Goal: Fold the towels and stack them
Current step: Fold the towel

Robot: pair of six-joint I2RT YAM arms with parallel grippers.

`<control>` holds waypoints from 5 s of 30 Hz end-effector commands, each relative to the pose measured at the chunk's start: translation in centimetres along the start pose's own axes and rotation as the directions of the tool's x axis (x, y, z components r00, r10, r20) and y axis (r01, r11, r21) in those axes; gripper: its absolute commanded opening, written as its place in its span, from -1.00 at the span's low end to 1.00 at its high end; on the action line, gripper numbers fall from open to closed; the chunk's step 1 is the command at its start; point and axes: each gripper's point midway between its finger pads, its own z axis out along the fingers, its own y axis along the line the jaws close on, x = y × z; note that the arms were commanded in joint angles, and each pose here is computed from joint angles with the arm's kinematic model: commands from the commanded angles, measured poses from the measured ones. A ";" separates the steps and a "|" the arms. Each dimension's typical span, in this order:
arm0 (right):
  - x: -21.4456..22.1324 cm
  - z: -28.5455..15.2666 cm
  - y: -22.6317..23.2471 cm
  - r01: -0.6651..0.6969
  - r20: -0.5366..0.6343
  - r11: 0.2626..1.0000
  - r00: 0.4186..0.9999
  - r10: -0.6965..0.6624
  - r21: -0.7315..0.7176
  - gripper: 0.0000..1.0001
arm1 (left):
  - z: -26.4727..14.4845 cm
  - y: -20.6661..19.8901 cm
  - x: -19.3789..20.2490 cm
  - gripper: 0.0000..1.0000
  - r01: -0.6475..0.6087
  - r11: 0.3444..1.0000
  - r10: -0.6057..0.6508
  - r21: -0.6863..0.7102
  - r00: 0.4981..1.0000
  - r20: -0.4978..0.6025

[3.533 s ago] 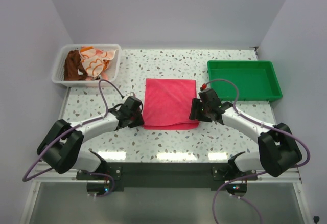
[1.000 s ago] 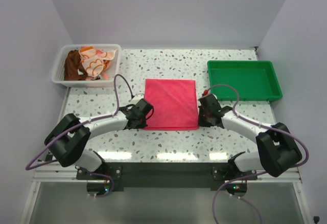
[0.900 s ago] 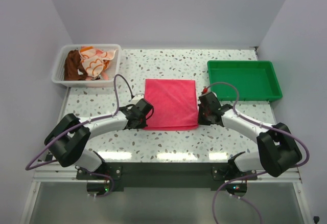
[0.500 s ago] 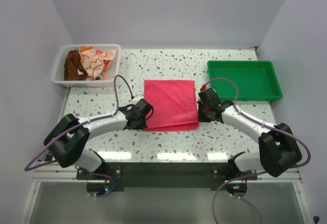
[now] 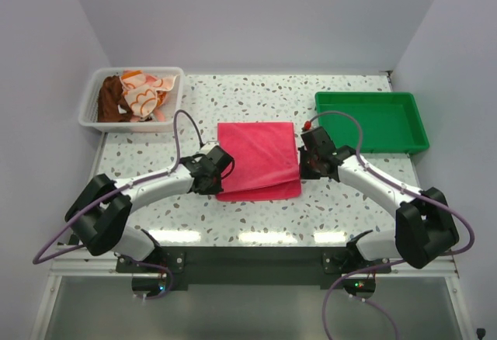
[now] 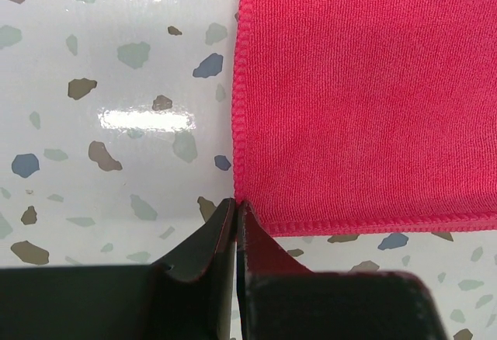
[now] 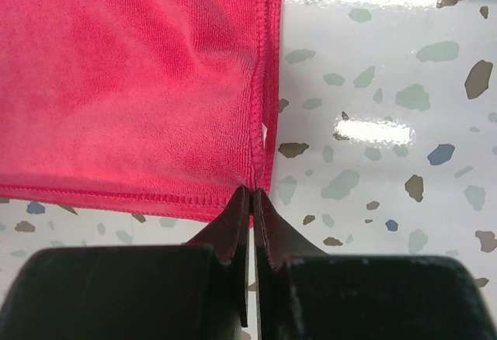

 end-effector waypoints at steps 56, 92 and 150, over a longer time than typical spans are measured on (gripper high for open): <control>3.3 -5.1 -1.7 0.004 -0.016 1.000 1.000 -0.005 -0.023 -1.00 | -4.3 -0.6 0.7 -1.00 -0.034 0.989 0.039 0.141 0.999 -0.029; 2.4 -5.6 -0.5 0.005 -0.008 0.997 1.000 -0.006 -0.075 0.16 | -6.5 -0.2 0.0 0.51 -0.010 0.990 0.010 0.140 1.000 -0.005; -12.5 7.5 5.2 0.255 0.118 0.962 0.963 -0.243 -0.097 -0.45 | 0.3 -3.9 -4.8 0.11 -0.102 0.974 0.096 0.203 0.995 0.040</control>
